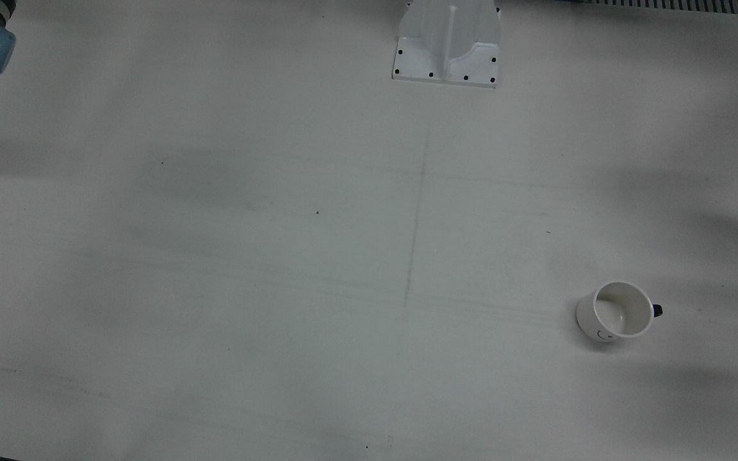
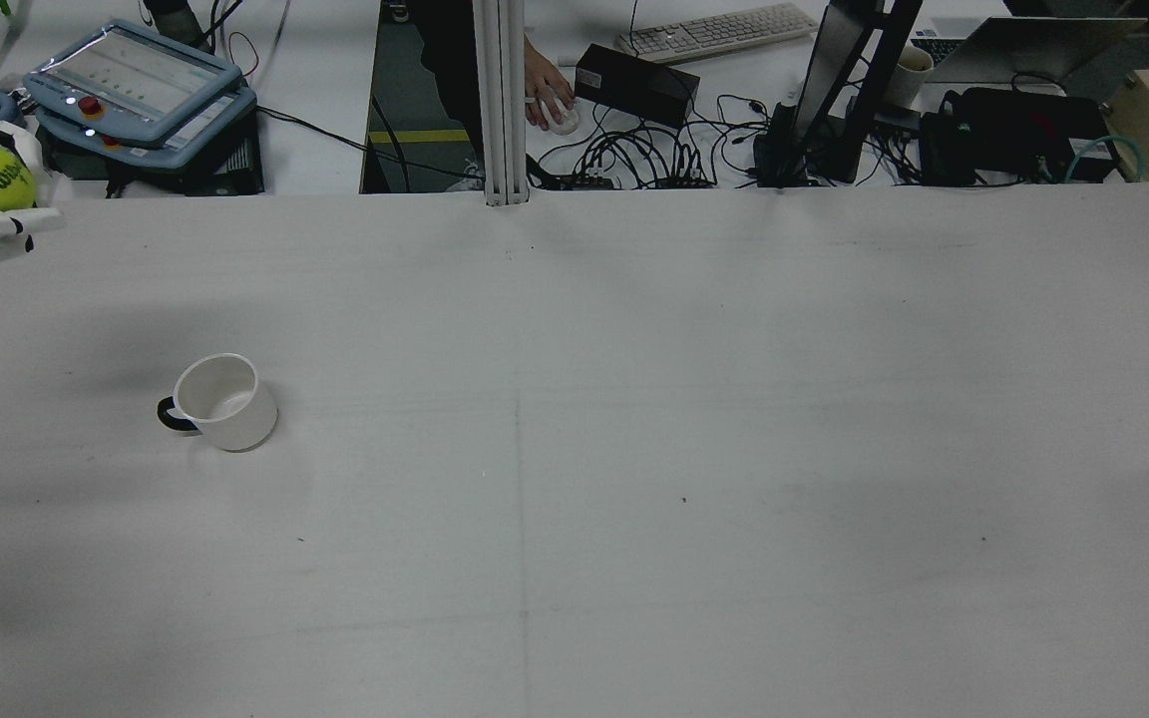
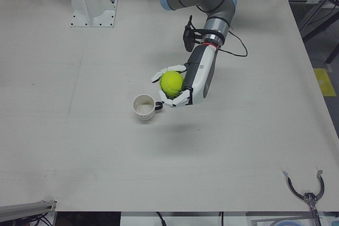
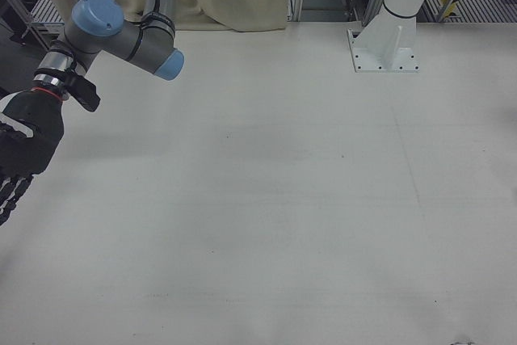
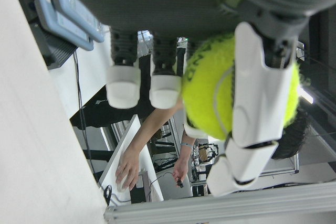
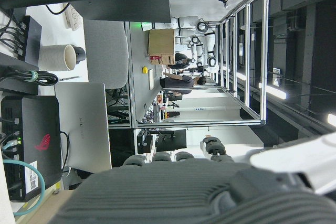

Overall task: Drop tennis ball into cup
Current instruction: 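Move the left hand holding the tennis ball over the white mug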

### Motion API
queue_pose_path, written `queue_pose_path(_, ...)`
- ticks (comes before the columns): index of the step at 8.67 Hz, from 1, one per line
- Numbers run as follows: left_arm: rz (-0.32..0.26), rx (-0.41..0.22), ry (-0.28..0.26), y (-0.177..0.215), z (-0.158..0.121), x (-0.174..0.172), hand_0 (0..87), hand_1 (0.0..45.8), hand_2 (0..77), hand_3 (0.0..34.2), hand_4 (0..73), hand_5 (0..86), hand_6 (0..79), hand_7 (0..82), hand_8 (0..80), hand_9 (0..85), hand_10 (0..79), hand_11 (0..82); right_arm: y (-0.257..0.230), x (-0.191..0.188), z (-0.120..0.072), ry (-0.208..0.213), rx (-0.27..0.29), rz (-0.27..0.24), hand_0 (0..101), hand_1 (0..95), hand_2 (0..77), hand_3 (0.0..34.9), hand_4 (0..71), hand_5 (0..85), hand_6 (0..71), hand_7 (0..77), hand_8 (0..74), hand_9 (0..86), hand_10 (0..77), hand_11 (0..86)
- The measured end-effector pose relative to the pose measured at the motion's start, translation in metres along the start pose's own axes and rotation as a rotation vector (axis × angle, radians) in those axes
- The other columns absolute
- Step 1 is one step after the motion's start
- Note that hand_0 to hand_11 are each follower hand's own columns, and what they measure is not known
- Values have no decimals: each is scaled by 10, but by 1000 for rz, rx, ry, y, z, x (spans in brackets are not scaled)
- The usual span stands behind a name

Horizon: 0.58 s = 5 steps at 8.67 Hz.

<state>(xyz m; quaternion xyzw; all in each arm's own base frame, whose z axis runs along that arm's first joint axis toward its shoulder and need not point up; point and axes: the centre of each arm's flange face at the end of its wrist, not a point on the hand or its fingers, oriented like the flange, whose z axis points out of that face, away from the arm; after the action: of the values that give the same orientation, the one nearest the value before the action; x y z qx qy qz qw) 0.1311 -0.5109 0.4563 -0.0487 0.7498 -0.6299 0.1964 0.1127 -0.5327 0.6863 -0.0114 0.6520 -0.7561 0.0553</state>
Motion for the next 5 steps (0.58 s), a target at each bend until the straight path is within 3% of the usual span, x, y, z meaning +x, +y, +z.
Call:
queue_pose_path(3,-10,-9,-110,12,4,-69,596,338,207,95,404,540,644,458,704,698,698,698,0,0,0,0,0,0,0,5,5,0,0,0,0,5,0,0,0,5)
queue_pose_path(5,-11,-8,-142,13,3,-88,597,338,207,95,404,540,644,458,704,698,698,698,0,0,0,0,0,0,0,5,5,0,0,0,0,5,0,0,0,5)
